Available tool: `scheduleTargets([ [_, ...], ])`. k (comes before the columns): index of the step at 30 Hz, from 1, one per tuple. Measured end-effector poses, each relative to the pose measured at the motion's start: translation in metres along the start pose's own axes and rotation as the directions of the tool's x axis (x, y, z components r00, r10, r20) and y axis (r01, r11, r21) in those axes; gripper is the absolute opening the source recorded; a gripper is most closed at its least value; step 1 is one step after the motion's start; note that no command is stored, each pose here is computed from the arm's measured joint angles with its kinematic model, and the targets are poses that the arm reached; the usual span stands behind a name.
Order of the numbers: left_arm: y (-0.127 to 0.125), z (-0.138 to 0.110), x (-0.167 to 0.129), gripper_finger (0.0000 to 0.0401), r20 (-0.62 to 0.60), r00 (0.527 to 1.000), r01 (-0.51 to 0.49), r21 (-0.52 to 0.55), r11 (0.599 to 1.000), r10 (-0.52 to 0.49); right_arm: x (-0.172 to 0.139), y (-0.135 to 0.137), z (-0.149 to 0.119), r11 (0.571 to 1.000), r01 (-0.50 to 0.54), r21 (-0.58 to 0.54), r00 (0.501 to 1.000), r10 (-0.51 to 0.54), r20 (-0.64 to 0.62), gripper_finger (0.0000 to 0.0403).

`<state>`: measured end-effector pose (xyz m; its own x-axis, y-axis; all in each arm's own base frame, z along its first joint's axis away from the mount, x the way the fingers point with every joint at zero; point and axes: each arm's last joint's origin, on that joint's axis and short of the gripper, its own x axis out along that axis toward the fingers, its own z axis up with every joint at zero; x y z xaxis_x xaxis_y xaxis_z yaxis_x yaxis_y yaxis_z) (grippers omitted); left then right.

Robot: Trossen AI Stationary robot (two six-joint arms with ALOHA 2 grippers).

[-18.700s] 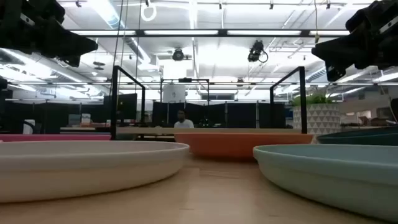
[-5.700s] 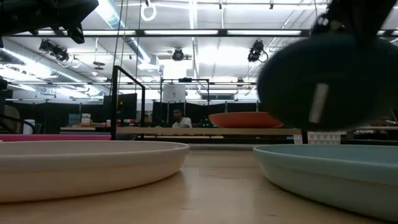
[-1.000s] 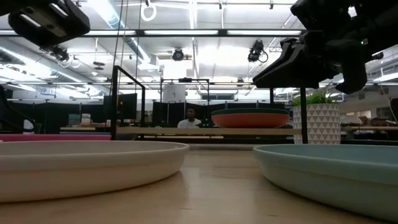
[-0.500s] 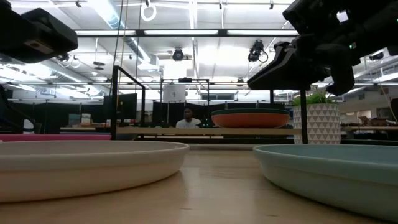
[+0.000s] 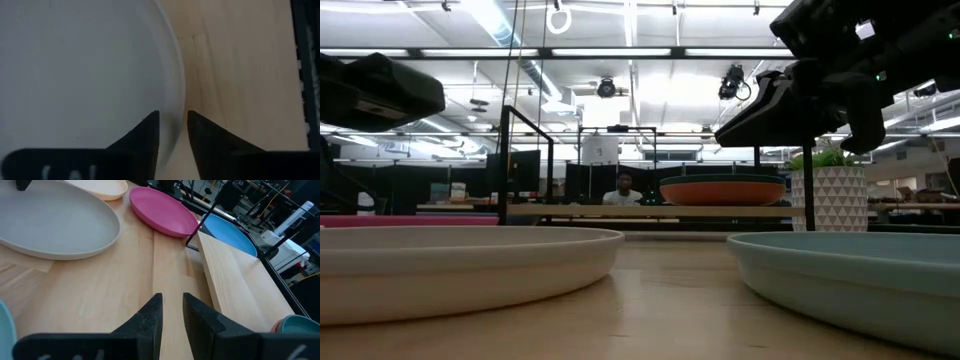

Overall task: Place and stack plates onto a shelf
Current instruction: Put the gray plate on the shelf

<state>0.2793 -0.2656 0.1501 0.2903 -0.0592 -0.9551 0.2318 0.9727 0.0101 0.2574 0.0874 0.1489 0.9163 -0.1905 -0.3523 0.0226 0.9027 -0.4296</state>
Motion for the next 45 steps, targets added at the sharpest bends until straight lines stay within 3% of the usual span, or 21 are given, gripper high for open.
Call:
scheduleTargets([
  [6, 0.0, 0.001, 0.0, 0.0015, 0.007, 1.0, -0.006, 0.017, 1.0, 0.006, 0.0, 0.0, 0.0, 1.0, -0.001, 0.004, 1.0, 0.001, 0.0, 0.0081],
  [12, 0.005, 0.006, -0.006, 0.0016, 0.025, 1.0, 0.008, 0.039, 0.999, -0.009, 0.0, 0.001, 0.0, 1.0, -0.023, 0.007, 1.0, 0.023, 0.005, 0.0081],
  [16, 0.013, 0.025, -0.026, 0.0014, 0.073, 0.997, 0.027, 0.058, 0.998, -0.031, 0.0, 0.001, 0.0, 1.0, -0.023, 0.014, 1.0, 0.023, 0.003, 0.0081],
  [25, 0.074, 0.058, -0.067, 0.0013, 0.031, 0.994, -0.109, -0.002, 0.994, 0.109, 0.0, 0.001, -0.001, 0.999, -0.02, 0.028, 1.0, 0.02, -0.004, 0.0081],
  [34, 0.128, 0.057, -0.069, 0.0013, -0.12, 0.955, -0.263, 0.089, 0.961, 0.273, -0.005, 0.007, -0.004, 0.999, 0.005, 0.041, 1.0, -0.004, -0.025, 0.0081],
  [45, 0.185, 0.055, -0.064, 0.0013, -0.162, 0.935, -0.307, 0.073, 0.949, 0.315, -0.016, 0.022, -0.002, 0.997, -0.014, 0.073, 1.0, 0.014, -0.004, 0.0081],
])
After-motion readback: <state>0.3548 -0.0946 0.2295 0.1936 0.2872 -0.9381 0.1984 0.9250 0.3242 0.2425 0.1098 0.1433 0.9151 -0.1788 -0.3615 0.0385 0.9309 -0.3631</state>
